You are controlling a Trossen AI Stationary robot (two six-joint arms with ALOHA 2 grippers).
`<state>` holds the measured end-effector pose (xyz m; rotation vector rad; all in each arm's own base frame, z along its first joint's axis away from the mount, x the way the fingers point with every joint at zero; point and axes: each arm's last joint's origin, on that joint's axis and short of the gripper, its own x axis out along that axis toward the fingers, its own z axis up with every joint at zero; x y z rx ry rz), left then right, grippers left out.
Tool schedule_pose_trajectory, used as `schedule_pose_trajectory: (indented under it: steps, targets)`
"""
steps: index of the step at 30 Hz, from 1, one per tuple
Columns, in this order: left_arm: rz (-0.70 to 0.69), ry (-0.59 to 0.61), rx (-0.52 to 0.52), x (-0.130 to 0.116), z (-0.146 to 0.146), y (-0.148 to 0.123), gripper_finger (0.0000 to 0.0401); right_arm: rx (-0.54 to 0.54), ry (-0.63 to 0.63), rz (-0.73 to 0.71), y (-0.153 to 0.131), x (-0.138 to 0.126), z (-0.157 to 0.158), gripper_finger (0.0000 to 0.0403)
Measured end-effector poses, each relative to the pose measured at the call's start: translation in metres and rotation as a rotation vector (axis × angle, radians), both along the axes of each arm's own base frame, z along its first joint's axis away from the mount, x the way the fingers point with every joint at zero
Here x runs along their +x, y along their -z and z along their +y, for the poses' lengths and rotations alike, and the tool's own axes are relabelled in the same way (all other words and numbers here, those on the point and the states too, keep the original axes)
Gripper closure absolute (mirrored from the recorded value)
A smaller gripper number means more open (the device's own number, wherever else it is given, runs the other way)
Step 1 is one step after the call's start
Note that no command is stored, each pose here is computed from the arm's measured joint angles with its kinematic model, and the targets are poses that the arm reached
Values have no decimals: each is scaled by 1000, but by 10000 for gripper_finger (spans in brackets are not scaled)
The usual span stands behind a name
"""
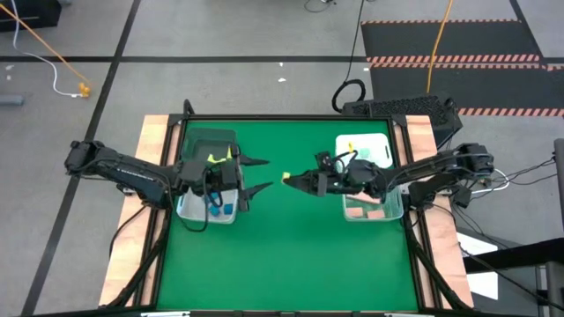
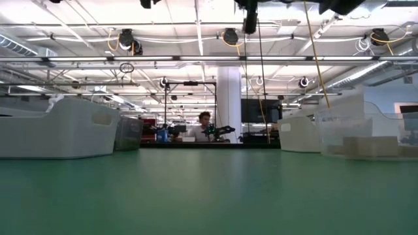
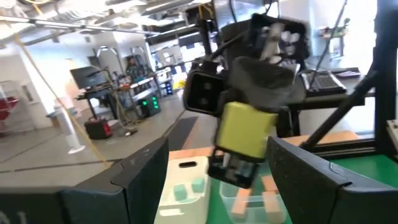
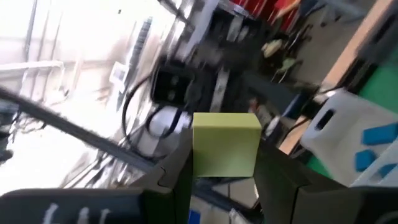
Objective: Sort & place blocks by color
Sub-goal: Put the yellow rectangular block into the black transparent bin
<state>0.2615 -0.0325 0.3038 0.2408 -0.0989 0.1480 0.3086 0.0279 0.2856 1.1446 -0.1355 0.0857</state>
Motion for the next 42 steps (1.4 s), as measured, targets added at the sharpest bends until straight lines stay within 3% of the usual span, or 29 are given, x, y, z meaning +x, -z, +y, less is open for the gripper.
schedule_pose_trajectory:
  steps: [10, 27, 36, 42]
  targets:
    - [37, 82, -22, 0, 0, 3, 128, -27, -124, 1, -7, 33, -10, 280]
    - [18, 105, -17, 2, 2, 2, 128, -63, -115, 38, -10, 36, -12, 280]
    - [85, 96, -9, 25, 1, 22, 128, -74, -113, 36, -10, 36, -12, 280]
    - [66, 100, 45, 41, -3, 10, 154, -82, -115, 51, -9, 36, -11, 280]
